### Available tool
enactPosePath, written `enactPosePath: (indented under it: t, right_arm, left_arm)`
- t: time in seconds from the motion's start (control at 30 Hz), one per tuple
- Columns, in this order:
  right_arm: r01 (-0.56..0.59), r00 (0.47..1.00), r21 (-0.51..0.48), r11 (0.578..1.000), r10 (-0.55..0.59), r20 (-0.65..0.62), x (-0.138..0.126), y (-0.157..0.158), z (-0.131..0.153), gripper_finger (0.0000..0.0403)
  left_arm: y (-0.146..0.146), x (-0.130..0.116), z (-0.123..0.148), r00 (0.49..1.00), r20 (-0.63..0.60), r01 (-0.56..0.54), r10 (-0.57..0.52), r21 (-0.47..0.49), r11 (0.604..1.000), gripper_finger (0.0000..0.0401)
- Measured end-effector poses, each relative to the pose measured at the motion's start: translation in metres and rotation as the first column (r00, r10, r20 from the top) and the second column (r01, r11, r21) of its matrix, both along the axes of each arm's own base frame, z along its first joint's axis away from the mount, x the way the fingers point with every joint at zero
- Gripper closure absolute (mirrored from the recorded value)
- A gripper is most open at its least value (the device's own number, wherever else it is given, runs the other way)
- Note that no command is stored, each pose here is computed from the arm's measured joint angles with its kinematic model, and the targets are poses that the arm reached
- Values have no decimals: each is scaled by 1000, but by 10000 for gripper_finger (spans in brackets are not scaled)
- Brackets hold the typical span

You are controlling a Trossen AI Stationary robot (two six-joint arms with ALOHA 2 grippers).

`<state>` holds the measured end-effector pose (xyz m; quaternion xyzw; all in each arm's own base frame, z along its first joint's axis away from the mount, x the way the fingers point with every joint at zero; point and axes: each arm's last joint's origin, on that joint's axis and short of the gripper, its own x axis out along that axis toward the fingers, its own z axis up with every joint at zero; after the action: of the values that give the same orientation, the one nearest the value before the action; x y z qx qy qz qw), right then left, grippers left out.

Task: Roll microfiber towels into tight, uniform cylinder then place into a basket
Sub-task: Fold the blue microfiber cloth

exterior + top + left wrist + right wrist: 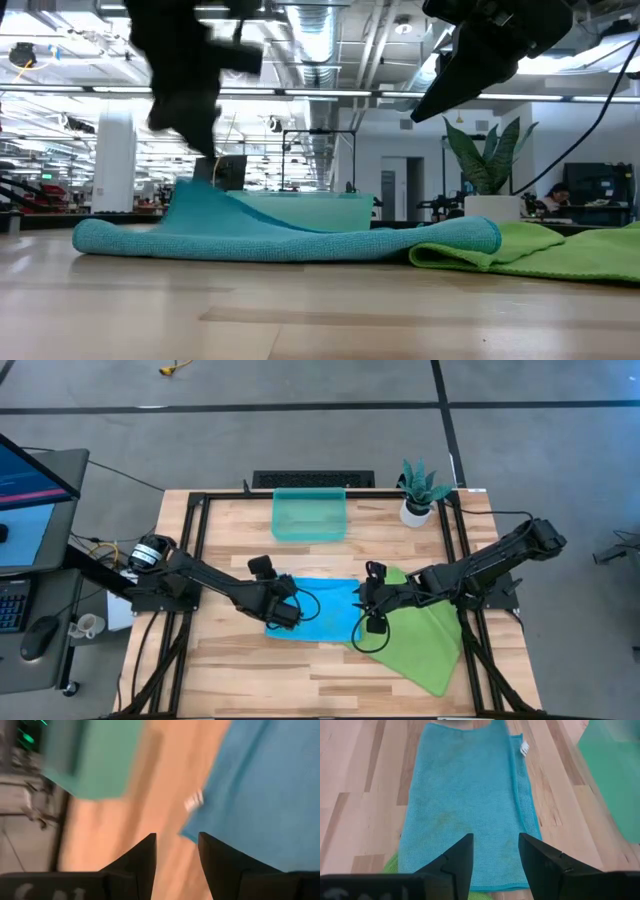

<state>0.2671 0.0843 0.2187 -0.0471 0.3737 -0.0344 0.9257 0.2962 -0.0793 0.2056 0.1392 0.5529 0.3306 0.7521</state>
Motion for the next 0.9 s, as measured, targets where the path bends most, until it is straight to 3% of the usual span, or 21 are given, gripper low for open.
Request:
enactPosePath:
  t: [0.2, 0.4, 0.63, 0.8, 0.9]
  right_arm:
    - [0, 1000, 0, 1000, 0, 0, 0, 0, 0, 225]
    - [0, 1000, -1, 1000, 0, -1, 0, 0, 0, 225]
    - [21, 1000, 21, 1000, -21, 0, 0, 0, -1, 225]
    - [24, 1000, 18, 1000, -24, -11, -2, -1, -4, 225]
    - [24, 1000, 18, 1000, -24, -11, -2, -1, -5, 225]
  left_arm:
    - [-24, 8, 37, 985, 149, 69, -83, 98, 993, 266]
    - [-44, 12, 11, 942, 314, 116, -119, 29, 993, 266]
    - [-32, 20, -39, 876, 469, 211, -113, -161, 964, 266]
    - [-11, 25, -58, 829, 553, 307, -84, -324, 895, 266]
    - [0, 24, -66, 832, 554, 309, -36, -409, 859, 266]
